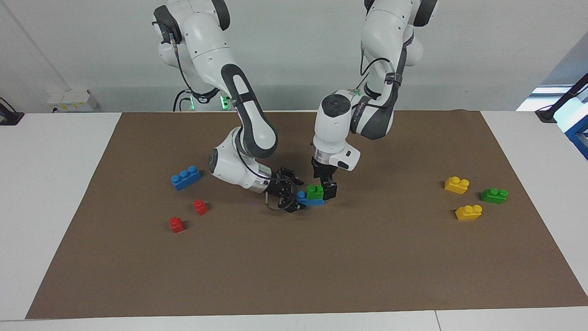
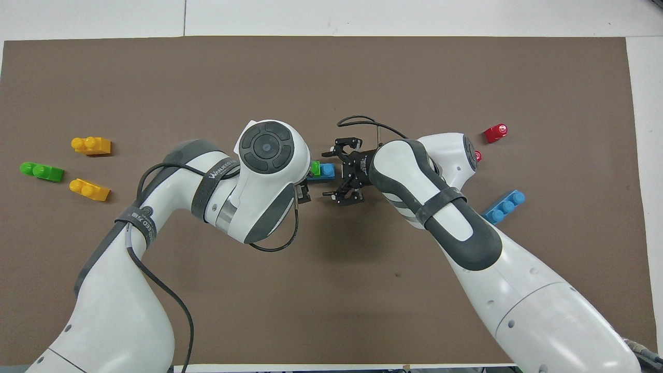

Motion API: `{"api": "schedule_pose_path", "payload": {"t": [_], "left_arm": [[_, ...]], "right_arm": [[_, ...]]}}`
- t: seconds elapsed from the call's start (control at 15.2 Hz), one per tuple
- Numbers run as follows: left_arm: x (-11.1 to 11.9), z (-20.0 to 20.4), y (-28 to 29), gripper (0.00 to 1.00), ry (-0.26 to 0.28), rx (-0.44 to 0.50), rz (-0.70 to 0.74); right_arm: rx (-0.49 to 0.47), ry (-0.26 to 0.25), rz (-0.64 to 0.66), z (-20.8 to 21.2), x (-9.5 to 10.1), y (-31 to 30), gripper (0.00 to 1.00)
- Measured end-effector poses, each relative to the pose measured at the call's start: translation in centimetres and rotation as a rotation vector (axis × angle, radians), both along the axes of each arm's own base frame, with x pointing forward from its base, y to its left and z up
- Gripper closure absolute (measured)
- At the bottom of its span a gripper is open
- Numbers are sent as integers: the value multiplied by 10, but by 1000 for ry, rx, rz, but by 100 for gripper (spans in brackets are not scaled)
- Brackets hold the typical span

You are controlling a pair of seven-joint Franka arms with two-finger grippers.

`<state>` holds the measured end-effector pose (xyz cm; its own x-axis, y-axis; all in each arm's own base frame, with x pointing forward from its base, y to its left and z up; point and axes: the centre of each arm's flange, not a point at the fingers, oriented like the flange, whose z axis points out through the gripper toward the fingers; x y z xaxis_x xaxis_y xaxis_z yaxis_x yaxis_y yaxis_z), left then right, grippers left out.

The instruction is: Remove green block with left arm and hold with right

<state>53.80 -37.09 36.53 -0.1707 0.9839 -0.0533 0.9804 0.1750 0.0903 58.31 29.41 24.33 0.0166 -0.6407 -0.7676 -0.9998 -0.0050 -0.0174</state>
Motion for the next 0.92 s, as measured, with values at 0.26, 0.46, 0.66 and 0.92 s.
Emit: {"api": "schedule_pose_path", "payload": {"t": [0.26, 0.46, 0.66, 0.92], "left_arm": [[1, -4, 0, 0, 1, 4, -2], [1, -7, -1, 0, 1, 5, -3], [0, -10, -2, 0, 4, 6, -4], [-2, -12, -6, 0, 2, 6, -4]], "right_arm": [[0, -1, -1, 0, 0, 0, 10], [0, -4, -3, 1, 2, -1, 41], [-1, -5, -5, 2, 2, -2, 65], [-1, -5, -6, 2, 3, -2, 65]]}}
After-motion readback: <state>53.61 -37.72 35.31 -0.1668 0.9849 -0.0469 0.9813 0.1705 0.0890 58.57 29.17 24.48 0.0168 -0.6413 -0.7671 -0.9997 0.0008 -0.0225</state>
